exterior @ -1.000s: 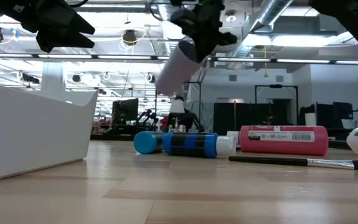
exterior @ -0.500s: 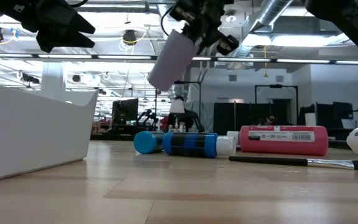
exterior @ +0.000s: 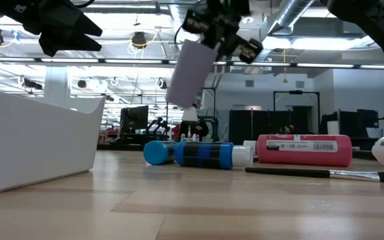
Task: Pick & Place Paint Supplies
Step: Adjust the violet cup on the table
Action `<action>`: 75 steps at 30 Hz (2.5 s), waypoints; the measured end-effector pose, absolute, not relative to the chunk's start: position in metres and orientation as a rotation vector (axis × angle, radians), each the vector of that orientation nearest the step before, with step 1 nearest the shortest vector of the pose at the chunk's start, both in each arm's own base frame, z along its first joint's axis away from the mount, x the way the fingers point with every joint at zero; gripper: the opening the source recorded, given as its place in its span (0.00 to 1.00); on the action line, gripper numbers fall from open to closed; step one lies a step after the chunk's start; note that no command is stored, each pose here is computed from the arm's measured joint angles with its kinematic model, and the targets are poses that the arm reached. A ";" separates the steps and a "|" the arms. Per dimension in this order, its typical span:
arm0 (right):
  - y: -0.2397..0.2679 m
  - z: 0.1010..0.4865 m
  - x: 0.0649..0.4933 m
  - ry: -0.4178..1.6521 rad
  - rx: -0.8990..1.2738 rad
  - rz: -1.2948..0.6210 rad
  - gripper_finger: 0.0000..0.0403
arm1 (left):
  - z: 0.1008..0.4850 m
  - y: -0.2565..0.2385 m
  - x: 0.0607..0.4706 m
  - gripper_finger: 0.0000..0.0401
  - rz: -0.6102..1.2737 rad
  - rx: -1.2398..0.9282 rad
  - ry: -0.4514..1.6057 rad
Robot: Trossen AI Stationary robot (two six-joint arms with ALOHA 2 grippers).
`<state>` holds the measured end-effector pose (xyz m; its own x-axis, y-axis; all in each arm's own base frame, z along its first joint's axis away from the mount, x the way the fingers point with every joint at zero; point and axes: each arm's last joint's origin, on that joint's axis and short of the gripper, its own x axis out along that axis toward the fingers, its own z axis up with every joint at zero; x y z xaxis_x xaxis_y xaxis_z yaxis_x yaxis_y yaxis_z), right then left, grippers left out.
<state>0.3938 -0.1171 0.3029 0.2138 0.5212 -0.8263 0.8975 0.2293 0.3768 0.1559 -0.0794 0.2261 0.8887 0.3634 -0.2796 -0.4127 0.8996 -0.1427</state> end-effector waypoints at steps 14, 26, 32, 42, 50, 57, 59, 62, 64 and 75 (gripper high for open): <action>-0.113 0.262 0.386 1.615 1.550 -0.394 0.00 | 0.226 -0.079 0.156 0.52 0.406 -0.201 0.251; -0.173 0.260 0.363 1.499 1.620 -0.581 0.00 | 0.220 -0.080 0.156 0.52 0.393 -0.196 0.270; -0.201 0.260 0.348 1.441 1.683 -0.626 0.00 | 0.220 -0.080 0.156 0.52 0.387 -0.201 0.270; -0.222 0.244 0.330 1.443 1.815 -0.686 0.00 | 0.220 -0.080 0.156 0.52 0.382 -0.211 0.271; -0.215 0.230 0.328 1.498 1.877 -0.611 0.00 | 0.220 -0.080 0.156 0.52 0.381 -0.201 0.273; -0.212 0.232 0.330 1.496 1.929 -0.650 0.00 | 0.220 -0.080 0.156 0.52 0.381 -0.199 0.272; -0.211 0.232 0.330 1.497 1.944 -0.663 0.00 | 0.220 -0.080 0.156 0.52 0.383 -0.199 0.272; -0.211 0.232 0.331 1.497 1.952 -0.674 0.00 | 0.220 -0.080 0.156 0.52 0.383 -0.199 0.271; -0.211 0.232 0.331 1.497 1.957 -0.681 0.00 | 0.220 -0.080 0.156 0.52 0.383 -0.199 0.271; -0.211 0.231 0.331 1.500 1.951 -0.679 0.00 | 0.218 -0.081 0.157 0.52 0.382 -0.194 0.280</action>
<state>0.3308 -0.2108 0.2308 0.2383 0.6746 -0.6986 0.9701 -0.1998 0.1379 0.1572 -0.0810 0.2183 0.8902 0.3390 -0.3043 -0.3923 0.9101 -0.1336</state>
